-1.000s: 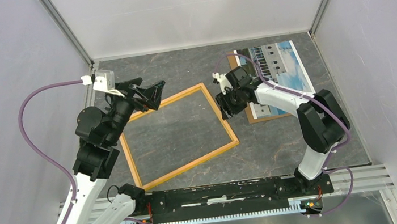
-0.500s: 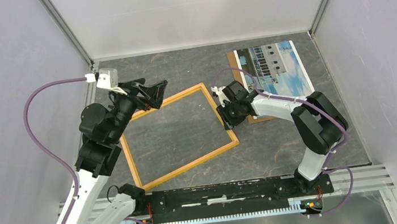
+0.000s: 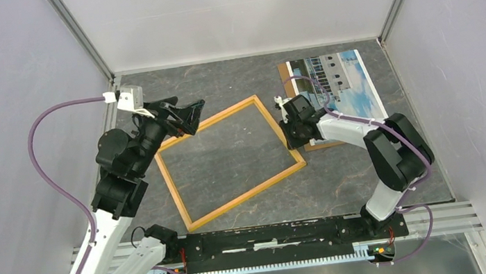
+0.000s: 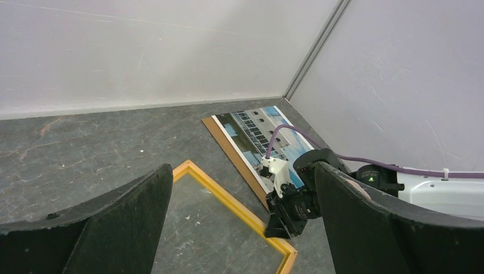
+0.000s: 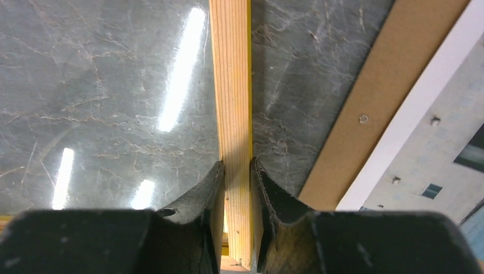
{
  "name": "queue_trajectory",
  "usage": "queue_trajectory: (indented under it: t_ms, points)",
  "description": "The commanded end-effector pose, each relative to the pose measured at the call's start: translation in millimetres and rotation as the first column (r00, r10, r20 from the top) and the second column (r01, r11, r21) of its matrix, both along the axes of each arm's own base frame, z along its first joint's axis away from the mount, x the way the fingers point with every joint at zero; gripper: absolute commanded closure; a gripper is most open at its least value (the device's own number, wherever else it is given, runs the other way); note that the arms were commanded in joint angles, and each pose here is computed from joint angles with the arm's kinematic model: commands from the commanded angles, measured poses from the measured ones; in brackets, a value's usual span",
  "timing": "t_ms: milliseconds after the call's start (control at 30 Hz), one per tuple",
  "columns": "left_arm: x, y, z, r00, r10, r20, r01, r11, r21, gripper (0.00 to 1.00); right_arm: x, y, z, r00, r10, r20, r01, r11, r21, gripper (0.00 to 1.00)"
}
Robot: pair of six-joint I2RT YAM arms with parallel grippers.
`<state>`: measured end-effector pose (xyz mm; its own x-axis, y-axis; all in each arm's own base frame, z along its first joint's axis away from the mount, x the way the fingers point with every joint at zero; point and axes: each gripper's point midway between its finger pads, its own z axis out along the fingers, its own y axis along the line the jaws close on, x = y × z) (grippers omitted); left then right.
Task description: Put the photo into the frame
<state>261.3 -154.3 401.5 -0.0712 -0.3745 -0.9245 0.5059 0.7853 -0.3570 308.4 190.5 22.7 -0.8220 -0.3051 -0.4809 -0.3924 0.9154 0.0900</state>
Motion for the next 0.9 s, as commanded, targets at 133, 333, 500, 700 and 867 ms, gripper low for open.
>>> queue_trajectory:
  t_ms: [133,333,500,700,867]
  points:
    - [-12.3,1.0,23.4,0.998,-0.023,0.064,0.028,0.997,-0.078,0.0,10.1,4.3,27.5,0.996,-0.087,0.036,0.083,0.992,0.099,0.52]
    - [-19.5,0.6,27.6,0.996,-0.029,0.083,0.036,0.996,-0.082,0.0,18.1,-14.8,84.3,0.982,-0.104,0.158,0.095,0.994,0.063,0.2]
    - [-27.9,-13.7,24.7,0.994,-0.079,0.078,0.085,0.994,-0.074,0.0,14.4,-68.4,95.7,0.958,-0.212,0.194,0.203,0.977,0.066,0.1]
    - [-43.4,-49.6,11.7,0.978,-0.205,0.045,0.207,0.976,-0.06,0.0,15.5,-150.7,88.9,0.87,-0.442,0.216,0.425,0.897,0.121,0.03]
    - [-58.6,-68.8,6.5,0.963,-0.267,0.038,0.268,0.963,-0.025,0.0,15.7,-232.9,62.7,0.687,-0.714,0.134,0.673,0.695,0.253,0.06]
